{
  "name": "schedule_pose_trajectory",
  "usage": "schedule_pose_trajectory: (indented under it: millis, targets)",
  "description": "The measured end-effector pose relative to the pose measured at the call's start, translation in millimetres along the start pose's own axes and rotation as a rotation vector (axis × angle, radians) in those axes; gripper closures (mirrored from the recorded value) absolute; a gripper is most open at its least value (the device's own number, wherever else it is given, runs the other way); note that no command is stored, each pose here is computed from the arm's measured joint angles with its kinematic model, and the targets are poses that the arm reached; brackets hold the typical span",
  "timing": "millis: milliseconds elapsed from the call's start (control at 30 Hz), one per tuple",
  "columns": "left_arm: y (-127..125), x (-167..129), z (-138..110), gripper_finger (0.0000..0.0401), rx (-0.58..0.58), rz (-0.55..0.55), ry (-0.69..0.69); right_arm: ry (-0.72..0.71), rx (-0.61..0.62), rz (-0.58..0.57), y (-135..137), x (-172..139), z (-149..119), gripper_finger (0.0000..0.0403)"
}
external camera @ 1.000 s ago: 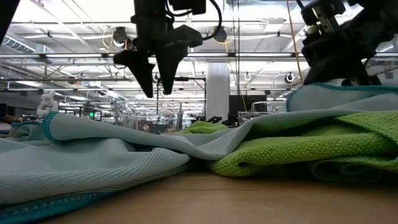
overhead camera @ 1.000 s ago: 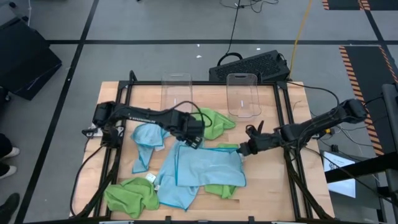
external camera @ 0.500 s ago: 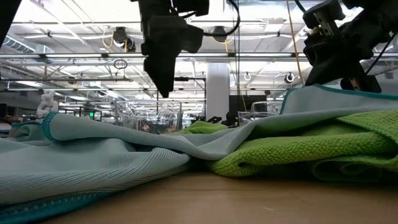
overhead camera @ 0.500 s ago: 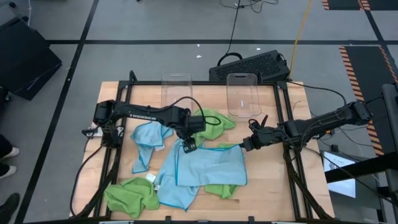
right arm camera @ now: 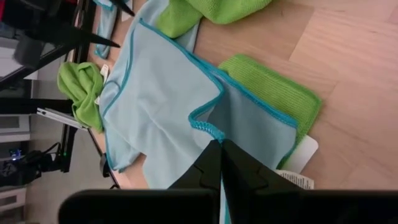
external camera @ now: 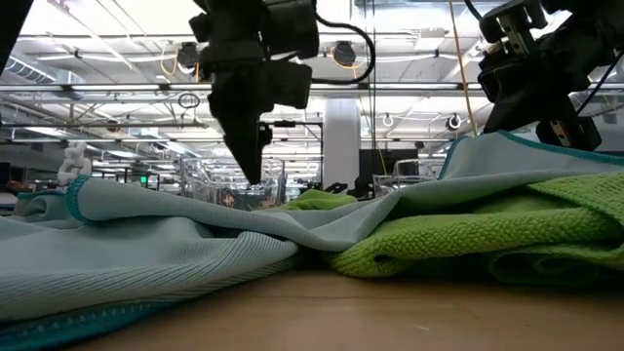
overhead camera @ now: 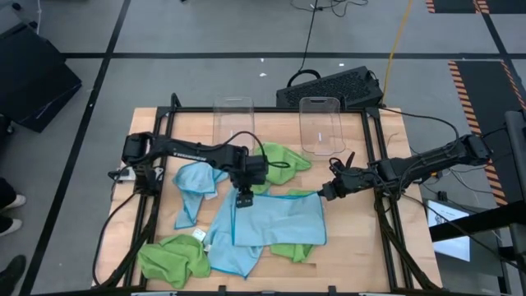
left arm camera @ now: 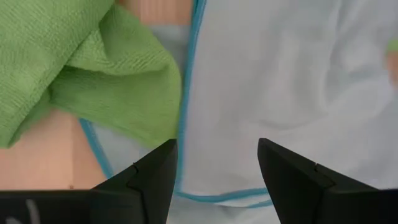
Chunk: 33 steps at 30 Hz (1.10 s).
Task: Fold microfiber towels
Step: Fold the right blue microfiber towel
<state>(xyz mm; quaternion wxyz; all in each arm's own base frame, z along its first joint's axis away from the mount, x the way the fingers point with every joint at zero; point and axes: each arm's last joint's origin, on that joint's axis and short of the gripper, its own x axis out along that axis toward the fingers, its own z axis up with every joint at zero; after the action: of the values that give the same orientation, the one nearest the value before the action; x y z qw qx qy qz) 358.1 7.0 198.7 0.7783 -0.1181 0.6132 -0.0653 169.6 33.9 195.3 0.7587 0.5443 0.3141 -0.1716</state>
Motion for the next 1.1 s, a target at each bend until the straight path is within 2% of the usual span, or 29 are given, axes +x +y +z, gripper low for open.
schedule_pose_trajectory:
  millis: [133, 267, 600, 867, 967, 1100]
  targets:
    - [12.0, 8.6, -7.9, 0.0176, 0.054, -0.014, 0.019, -0.001, 0.000, 0.011, 1.1, 0.0, 0.2, 0.0403]
    - [21.0, 14.9, -17.5, 0.0176, 0.051, -0.011, 0.061, 0.022, -0.002, 0.021, 1.6, -0.3, -0.4, 0.0403]
    - [21.1, 18.4, -20.0, 0.0176, 0.179, -0.007, 0.064, 0.023, -0.016, 0.022, 1.6, -0.3, -0.5, 0.0403]
    - [28.2, 26.9, -27.5, 0.0178, 0.148, -0.043, 0.062, 0.023, -0.036, 0.022, 1.6, -0.3, -0.5, 0.0403]
    - [26.5, 30.3, -27.6, 0.0198, 0.159, -0.047, 0.041, 0.023, -0.041, 0.022, 1.6, -0.3, -0.5, 0.0403]
    - [24.5, 33.3, -29.1, 0.0250, 0.165, -0.048, 0.040, 0.024, -0.047, 0.022, 1.5, -0.3, -0.5, 0.0403]
